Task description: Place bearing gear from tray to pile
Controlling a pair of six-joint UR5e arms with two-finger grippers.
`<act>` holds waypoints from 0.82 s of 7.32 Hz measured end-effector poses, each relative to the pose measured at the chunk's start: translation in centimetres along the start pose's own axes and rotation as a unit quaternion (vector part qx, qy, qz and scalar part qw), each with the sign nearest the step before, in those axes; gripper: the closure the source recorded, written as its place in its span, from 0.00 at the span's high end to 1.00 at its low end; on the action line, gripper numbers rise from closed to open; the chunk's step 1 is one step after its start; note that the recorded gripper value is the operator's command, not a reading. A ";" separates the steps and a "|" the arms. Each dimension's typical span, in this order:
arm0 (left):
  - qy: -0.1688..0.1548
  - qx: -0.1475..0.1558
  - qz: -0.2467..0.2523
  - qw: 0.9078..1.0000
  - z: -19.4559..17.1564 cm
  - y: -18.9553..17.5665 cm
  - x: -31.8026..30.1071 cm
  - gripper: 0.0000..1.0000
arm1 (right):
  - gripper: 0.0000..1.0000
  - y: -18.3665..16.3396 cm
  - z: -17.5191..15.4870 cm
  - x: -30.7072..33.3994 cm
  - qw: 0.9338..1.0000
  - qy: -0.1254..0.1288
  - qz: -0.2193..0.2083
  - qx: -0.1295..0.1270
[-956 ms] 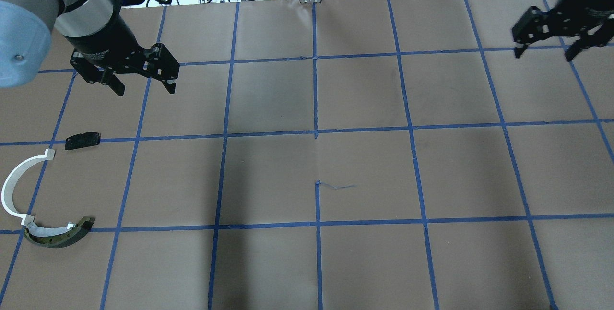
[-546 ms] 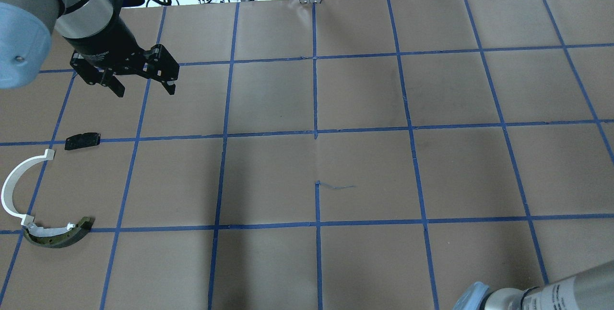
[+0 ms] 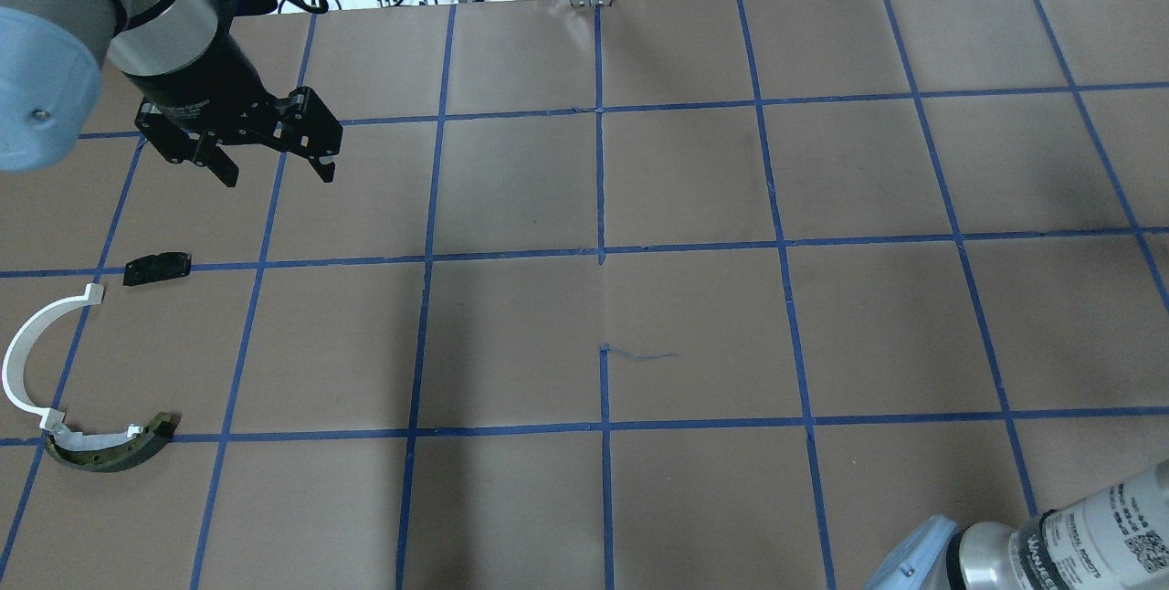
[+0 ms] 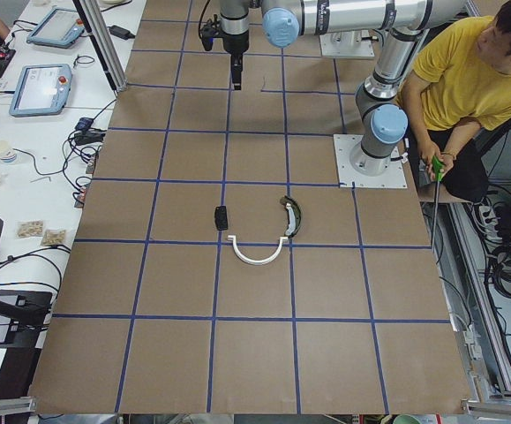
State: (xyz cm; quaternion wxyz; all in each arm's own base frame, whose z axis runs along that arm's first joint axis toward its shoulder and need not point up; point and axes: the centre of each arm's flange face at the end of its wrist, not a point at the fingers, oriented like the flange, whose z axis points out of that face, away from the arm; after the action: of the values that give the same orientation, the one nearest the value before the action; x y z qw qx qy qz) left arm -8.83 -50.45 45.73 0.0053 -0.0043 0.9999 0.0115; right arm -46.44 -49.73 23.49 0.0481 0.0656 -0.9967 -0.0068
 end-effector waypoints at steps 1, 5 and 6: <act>0.000 0.000 0.000 1.000 0.0 0.0 0.0 1.00 | 1.00 0.1 1.2 0.1 1.000 -0.007 -0.030 -0.004; 0.001 -0.001 0.000 1.000 0.2 0.0 0.0 1.00 | 0.85 2.3 4.3 1.6 0.992 -0.008 -0.102 -0.067; 0.001 0.000 0.000 1.000 0.2 0.0 0.0 1.00 | 0.85 2.7 5.1 1.8 0.991 -0.010 -0.107 -0.081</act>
State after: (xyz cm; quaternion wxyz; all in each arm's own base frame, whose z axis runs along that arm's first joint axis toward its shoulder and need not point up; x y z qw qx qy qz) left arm -8.85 -50.42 45.52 0.0047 -0.0042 0.9999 0.0118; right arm -49.04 -47.29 18.60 0.0423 0.1673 -0.9805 -0.0935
